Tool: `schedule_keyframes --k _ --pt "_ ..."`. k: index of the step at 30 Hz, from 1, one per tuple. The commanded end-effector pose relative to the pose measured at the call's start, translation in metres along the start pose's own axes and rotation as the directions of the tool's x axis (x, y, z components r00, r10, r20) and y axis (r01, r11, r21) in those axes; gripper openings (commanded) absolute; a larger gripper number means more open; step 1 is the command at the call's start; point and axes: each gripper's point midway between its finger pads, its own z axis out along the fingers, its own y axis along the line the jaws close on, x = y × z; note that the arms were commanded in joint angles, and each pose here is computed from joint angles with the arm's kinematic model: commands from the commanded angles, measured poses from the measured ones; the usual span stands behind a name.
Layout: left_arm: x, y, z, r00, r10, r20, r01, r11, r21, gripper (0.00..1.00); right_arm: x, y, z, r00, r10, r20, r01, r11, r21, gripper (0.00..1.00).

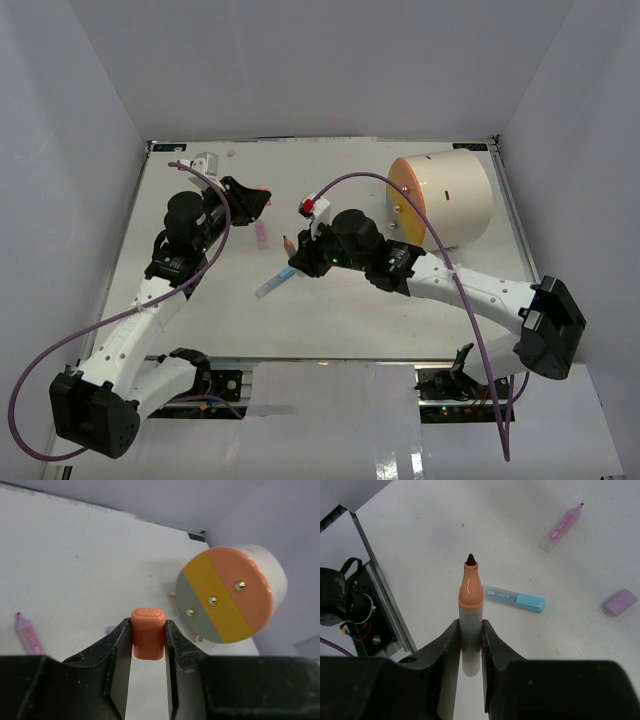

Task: Sort the stationery into containers
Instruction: Close the pen cap on the pen.

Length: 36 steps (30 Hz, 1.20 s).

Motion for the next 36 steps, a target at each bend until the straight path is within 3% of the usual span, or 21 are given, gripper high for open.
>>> schedule_keyframes --k 1,11,18,36 --pt "-0.022 -0.038 -0.011 0.994 0.008 0.11 -0.024 0.99 0.139 0.15 -0.028 0.018 0.004 0.996 0.07 0.053 -0.067 0.996 -0.05 0.08" --pt "-0.011 -0.067 -0.02 0.991 -0.006 0.13 -0.028 0.966 0.259 0.15 -0.051 0.019 0.011 0.989 0.095 0.11 -0.091 0.995 -0.036 0.08" --pt "0.0 -0.071 -0.022 0.993 -0.003 0.116 -0.03 0.959 0.281 0.15 -0.067 0.008 0.011 0.982 0.093 0.162 -0.101 0.994 0.038 0.08" --pt "0.012 -0.071 -0.023 0.995 0.015 0.097 -0.043 0.954 0.296 0.14 -0.088 0.005 0.003 0.973 0.068 0.219 -0.084 0.994 0.063 0.08"
